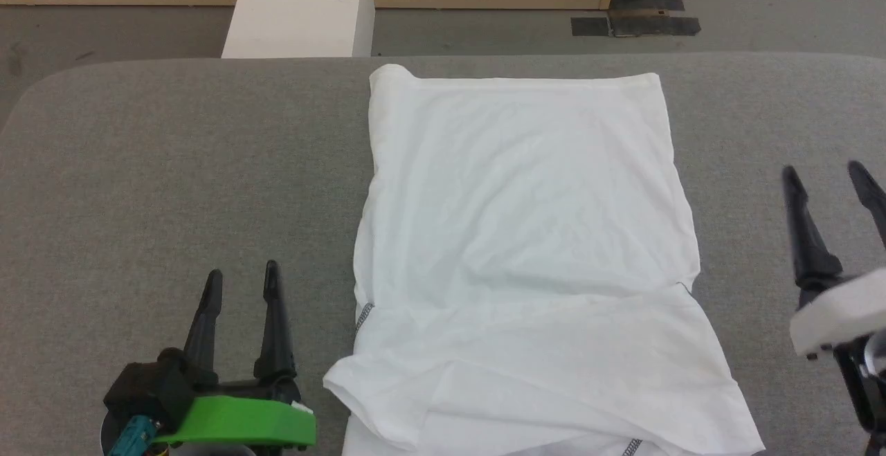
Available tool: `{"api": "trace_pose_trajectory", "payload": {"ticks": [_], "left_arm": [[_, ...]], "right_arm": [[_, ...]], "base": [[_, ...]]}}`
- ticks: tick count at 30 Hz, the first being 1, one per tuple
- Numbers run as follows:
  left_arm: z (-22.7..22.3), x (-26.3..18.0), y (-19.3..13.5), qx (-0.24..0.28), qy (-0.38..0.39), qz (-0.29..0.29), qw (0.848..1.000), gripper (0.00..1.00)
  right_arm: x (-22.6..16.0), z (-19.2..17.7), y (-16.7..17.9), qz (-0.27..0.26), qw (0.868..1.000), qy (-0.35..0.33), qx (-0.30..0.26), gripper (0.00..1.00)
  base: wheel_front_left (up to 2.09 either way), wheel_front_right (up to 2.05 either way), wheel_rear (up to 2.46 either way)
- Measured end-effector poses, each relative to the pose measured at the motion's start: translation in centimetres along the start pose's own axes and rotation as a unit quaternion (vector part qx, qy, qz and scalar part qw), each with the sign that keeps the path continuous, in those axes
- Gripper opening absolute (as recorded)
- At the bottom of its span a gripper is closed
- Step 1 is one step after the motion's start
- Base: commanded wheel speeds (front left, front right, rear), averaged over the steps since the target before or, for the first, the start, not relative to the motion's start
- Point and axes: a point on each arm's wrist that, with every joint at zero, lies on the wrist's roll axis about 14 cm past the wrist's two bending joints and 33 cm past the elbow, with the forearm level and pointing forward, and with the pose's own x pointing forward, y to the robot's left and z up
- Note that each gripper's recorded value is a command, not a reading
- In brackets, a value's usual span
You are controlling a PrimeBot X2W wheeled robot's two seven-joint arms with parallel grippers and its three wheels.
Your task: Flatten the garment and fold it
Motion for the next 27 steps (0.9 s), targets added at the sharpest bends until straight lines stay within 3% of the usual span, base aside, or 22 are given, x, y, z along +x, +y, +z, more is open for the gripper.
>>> {"api": "trace_pose_trajectory", "payload": {"ticks": [6,9,14,20,27], "left_arm": [[-0.6,0.5,-1.0,-0.009,0.003,-0.012,1.0,1.0],[-0.7,1.2,-1.4,-0.003,0.005,-0.026,1.0,1.0],[1.3,5.5,-3.0,0.048,-0.011,-0.088,0.995,1.0],[5.7,13.6,-5.9,0.135,-0.031,-0.169,0.976,1.0],[4.9,22.1,-6.4,0.168,0.034,-0.187,0.967,1.0]], "right_arm": [[-3.8,-3.4,-3.0,-0.081,0.997,0.012,-0.004,1.0],[-4.1,-4.5,-3.2,-0.09,0.996,0.019,0.002,1.0],[-3.2,-5.4,-2.6,-0.081,0.996,0.026,0.009,1.0],[0.1,-4.9,-0.9,-0.053,0.999,0.008,0.012,1.0],[3.2,-7.1,0.6,-0.028,0.999,0.024,0.019,1.0]], "base": [[0.0,0.0,0.0],[0.0,0.0,0.0],[0.0,0.0,0.0],[0.0,0.0,0.0],[0.0,0.0,0.0]]}}
